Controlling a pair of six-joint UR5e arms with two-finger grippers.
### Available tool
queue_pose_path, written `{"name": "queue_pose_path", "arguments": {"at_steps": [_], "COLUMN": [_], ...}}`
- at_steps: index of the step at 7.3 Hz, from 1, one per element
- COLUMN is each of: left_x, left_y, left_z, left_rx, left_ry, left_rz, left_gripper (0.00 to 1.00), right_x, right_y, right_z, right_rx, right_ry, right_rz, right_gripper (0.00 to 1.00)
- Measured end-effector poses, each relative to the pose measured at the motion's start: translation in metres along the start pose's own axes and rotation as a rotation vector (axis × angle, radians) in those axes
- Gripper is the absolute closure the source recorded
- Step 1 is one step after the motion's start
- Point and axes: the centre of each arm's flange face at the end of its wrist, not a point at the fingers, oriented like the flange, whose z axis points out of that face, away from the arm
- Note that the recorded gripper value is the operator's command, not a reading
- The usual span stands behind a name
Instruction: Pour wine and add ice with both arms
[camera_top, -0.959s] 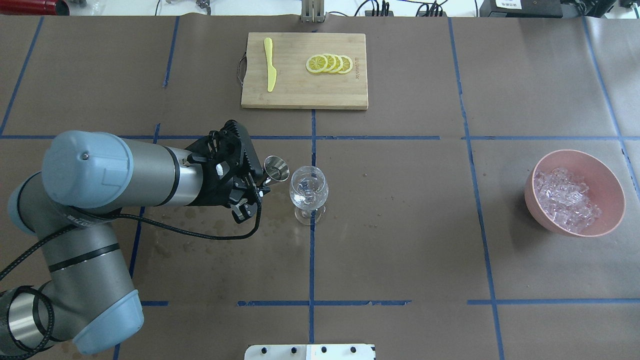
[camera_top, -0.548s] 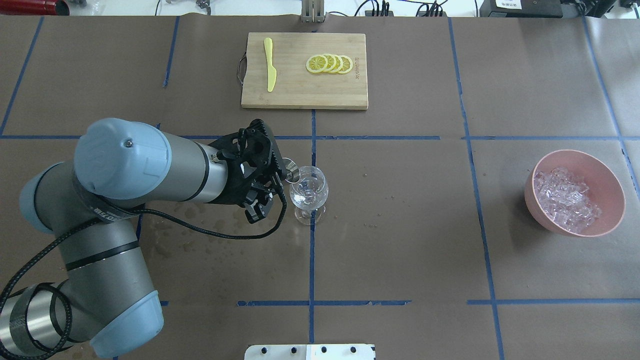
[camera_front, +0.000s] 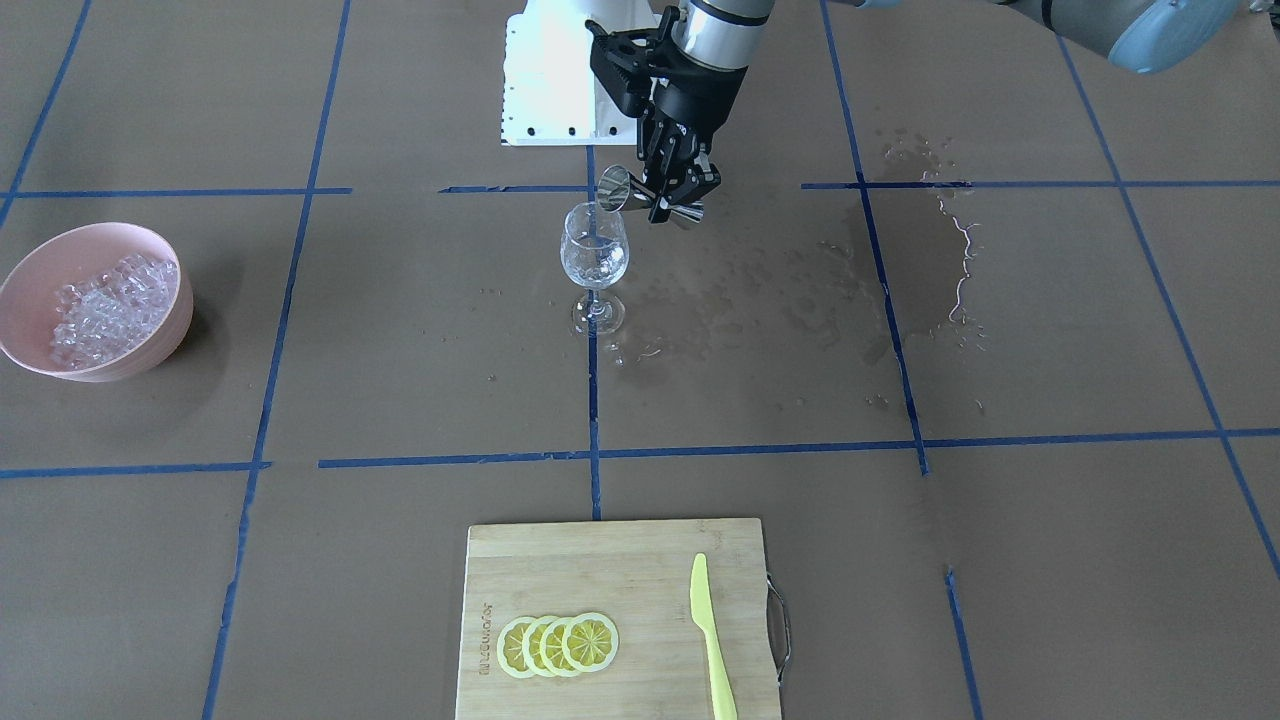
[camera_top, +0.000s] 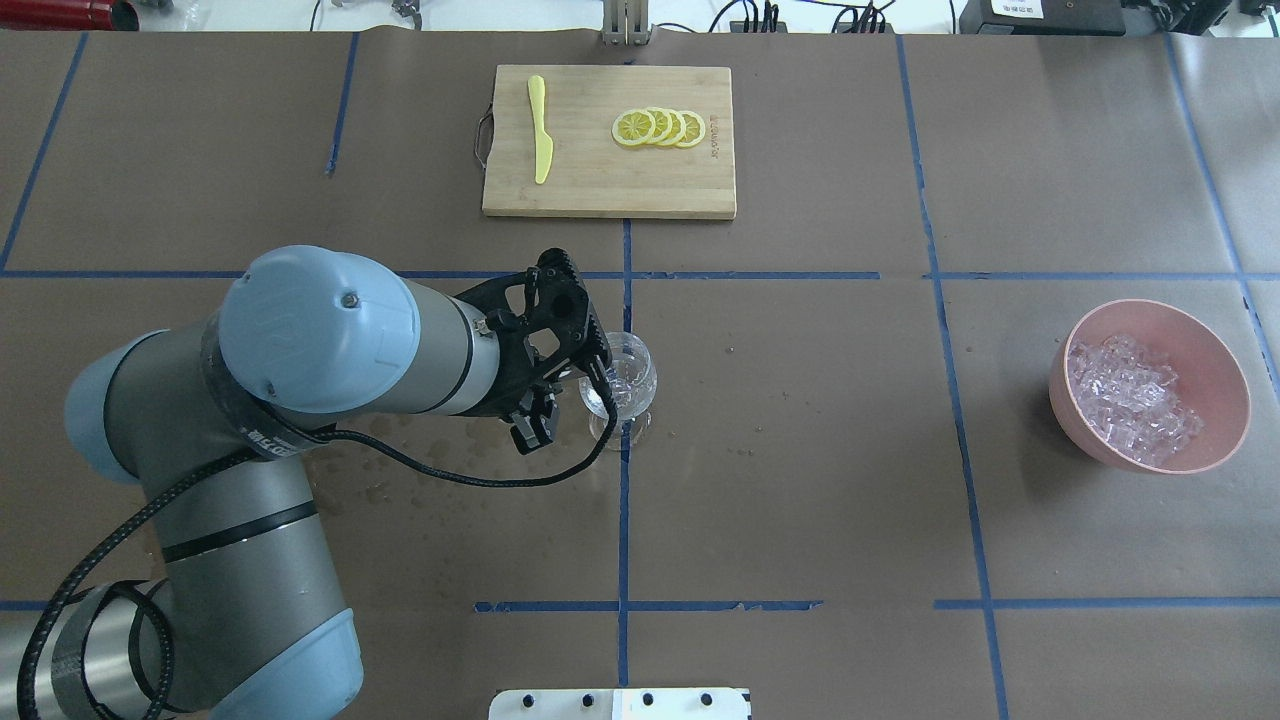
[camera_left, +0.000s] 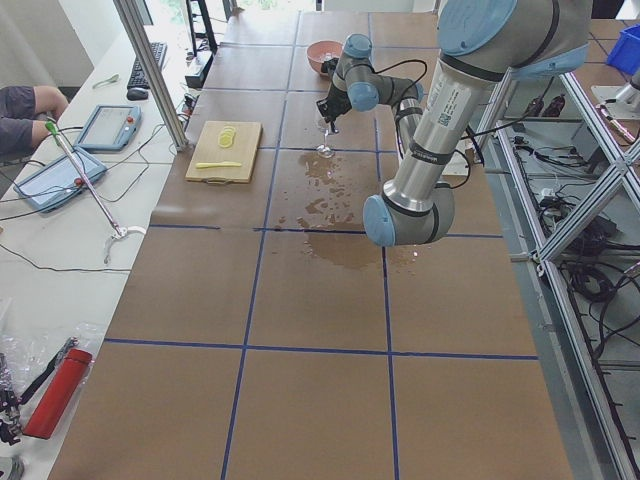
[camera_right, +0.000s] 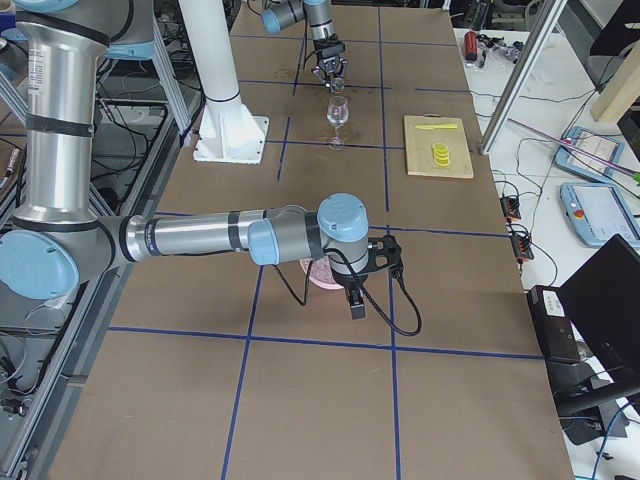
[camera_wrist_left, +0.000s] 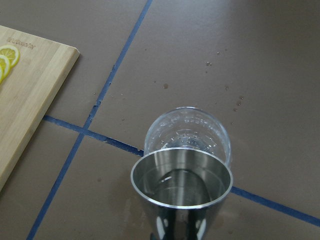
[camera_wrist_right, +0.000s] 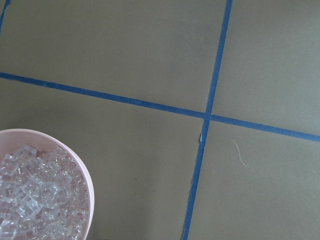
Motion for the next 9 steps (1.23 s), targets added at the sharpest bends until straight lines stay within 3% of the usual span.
{"name": "queue_pose_path", "arguments": {"at_steps": [9], "left_x": [0.021], "left_y": [-0.042], "left_z": [-0.015], "left_rx": [-0.259], "left_ry": [-0.058], "left_rz": [-0.004], "left_gripper": [1.00], "right_x": [0.000], "right_y": [0.000], "right_z": [0.000], "right_rx": [0.001], "right_ry": [0.000], "right_rz": [-0.001], "right_gripper": [0.00]}}
